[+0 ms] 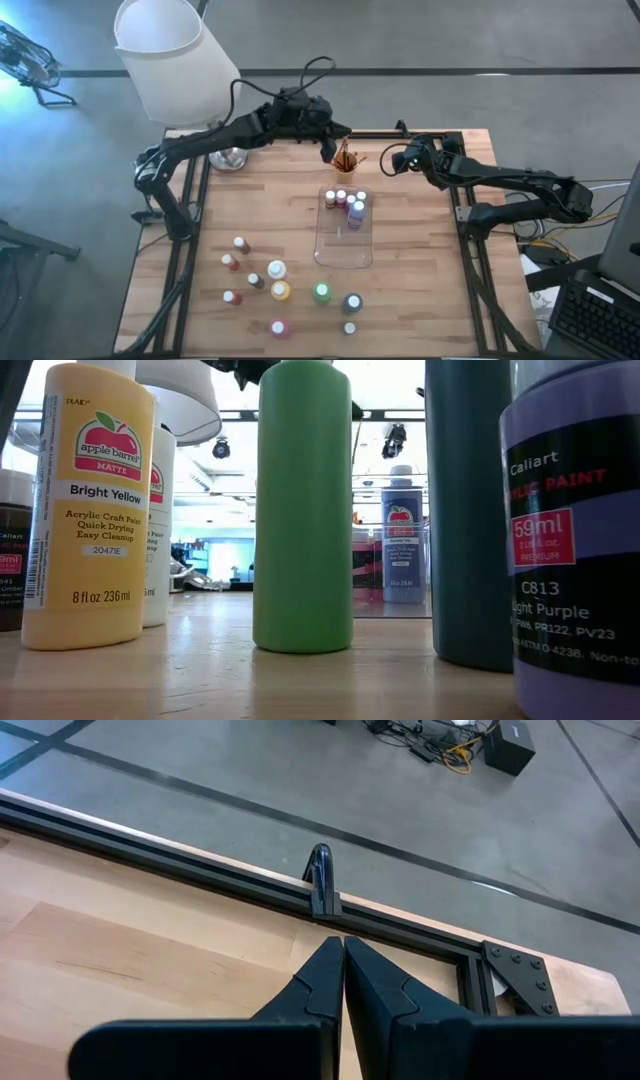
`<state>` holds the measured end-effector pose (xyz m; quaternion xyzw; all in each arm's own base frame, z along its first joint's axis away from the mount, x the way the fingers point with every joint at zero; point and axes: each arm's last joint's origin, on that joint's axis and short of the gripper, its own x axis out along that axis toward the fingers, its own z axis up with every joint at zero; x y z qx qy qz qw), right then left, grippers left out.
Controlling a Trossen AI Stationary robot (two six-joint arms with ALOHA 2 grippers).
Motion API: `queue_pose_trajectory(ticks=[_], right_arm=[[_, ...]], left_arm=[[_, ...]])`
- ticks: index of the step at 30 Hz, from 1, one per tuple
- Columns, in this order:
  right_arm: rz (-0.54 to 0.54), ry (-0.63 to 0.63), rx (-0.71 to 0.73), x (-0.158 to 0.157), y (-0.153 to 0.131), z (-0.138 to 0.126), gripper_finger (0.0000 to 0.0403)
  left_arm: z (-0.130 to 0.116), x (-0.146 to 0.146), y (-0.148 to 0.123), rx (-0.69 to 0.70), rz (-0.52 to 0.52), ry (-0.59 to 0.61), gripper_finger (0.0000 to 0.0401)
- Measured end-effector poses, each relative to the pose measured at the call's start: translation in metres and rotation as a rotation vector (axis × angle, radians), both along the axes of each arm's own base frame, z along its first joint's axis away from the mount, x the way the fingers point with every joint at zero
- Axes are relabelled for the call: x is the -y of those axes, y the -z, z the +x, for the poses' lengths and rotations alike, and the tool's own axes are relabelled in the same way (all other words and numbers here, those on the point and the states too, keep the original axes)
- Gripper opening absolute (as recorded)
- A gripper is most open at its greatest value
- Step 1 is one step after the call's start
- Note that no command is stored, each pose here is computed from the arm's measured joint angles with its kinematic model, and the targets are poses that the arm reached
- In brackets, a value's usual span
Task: Pick & Place Paint Supplies
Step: Put the gold paint brush into the yellow cup
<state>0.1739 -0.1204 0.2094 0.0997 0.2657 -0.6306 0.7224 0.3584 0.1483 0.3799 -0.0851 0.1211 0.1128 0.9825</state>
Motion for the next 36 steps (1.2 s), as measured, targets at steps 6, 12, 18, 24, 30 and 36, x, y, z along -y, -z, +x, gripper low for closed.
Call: queue_pose_trajectory(ticks=[6,12,18,24,30,36], right_arm=[[0.0,0.0,-0.001,0.0,0.0,0.0,0.0008],[0.0,-0.001,-0.003,0.0,0.0,0.0,0.0008],[0.0,-0.002,-0.004,0.0,0.0,0.0,0.0008],[0.002,-0.003,-0.011,0.0,0.0,0.0,0.0008],[0.001,-0.023,-0.045,0.0,0.0,0.0,0.0008],[0.002,-0.023,-0.047,0.0,0.001,0.0,0.0008]], left_arm=[[0.006,0.0,0.0,0.048,0.021,0.007,0.0],[0.02,-0.005,0.015,0.039,0.022,0.011,0.0],[0.038,-0.013,0.042,0.0,0.007,0.009,0.0],[0.049,-0.017,0.061,-0.021,0.0,0.002,0.0],[0.051,-0.018,0.077,0.024,-0.003,-0.007,0.0],[0.042,-0.021,0.108,0.039,-0.067,-0.04,0.0]])
